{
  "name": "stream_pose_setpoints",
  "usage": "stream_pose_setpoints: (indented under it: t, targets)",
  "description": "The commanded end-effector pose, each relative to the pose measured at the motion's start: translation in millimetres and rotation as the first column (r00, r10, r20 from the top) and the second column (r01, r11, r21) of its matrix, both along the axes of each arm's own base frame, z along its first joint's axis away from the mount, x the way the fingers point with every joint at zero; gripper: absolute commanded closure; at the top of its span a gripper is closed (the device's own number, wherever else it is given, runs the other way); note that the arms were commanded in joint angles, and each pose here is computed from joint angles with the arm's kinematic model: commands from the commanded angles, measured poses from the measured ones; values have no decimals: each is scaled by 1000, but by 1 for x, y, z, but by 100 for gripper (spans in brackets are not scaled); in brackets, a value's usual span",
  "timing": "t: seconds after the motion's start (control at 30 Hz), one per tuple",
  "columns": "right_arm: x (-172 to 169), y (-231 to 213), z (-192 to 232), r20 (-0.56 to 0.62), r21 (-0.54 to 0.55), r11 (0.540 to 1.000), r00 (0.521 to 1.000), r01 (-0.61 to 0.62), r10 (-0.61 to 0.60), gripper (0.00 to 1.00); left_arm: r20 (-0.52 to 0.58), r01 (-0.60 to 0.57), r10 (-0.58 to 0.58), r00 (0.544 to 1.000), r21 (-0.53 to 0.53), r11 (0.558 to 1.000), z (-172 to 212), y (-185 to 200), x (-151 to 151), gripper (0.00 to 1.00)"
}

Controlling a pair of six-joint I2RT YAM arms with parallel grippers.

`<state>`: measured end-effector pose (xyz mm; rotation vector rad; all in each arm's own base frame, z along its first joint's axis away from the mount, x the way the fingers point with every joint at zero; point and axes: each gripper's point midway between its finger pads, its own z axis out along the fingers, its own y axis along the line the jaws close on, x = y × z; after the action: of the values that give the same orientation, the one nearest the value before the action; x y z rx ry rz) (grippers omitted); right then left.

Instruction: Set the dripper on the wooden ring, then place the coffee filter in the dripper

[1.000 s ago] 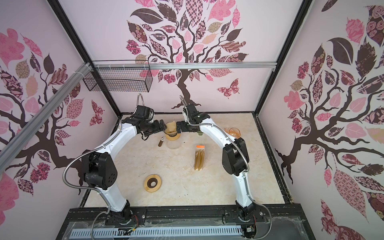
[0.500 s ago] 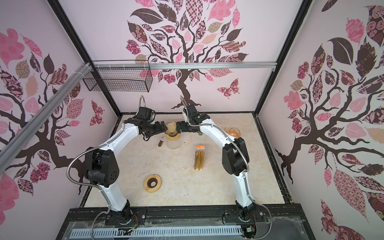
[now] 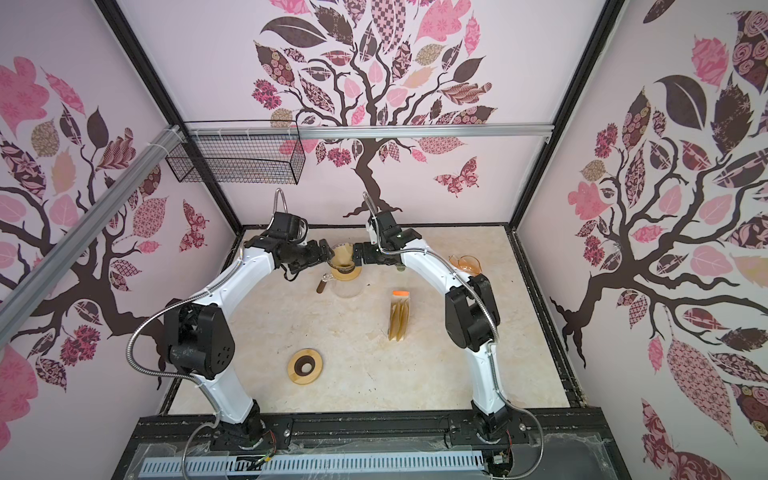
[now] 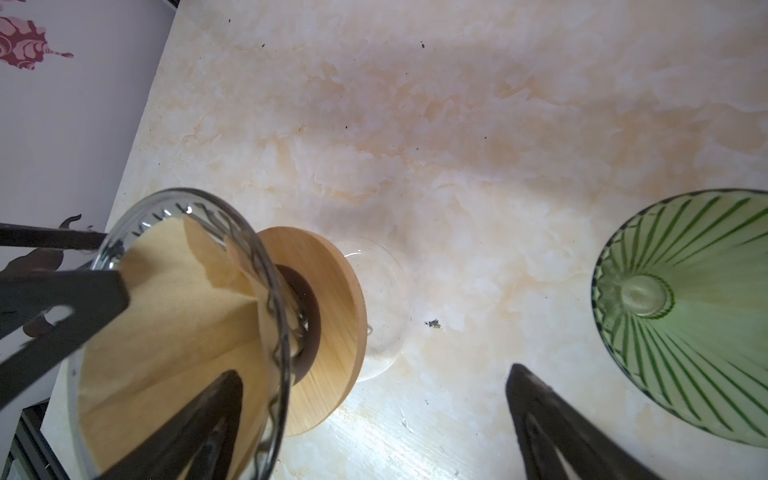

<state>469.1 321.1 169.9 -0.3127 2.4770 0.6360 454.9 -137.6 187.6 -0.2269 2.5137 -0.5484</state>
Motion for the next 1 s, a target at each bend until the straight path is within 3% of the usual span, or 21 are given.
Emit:
stream_pose_setpoints:
  t: [0.0, 0.57, 0.97]
  targets:
    - [-4, -5, 24, 31, 10, 1000, 1000, -1, 1, 0, 51, 9, -8, 999, -19, 1000, 22, 1, -7, 3]
    - [-2, 5, 59, 76, 76, 997, 997, -31, 25, 0, -35, 88, -87, 996, 26, 996, -8, -13, -33, 3]
    - [18, -1, 48, 67, 17, 1000, 998, 9, -10, 0, -63, 95, -92, 994, 35, 995, -20, -14, -33, 3]
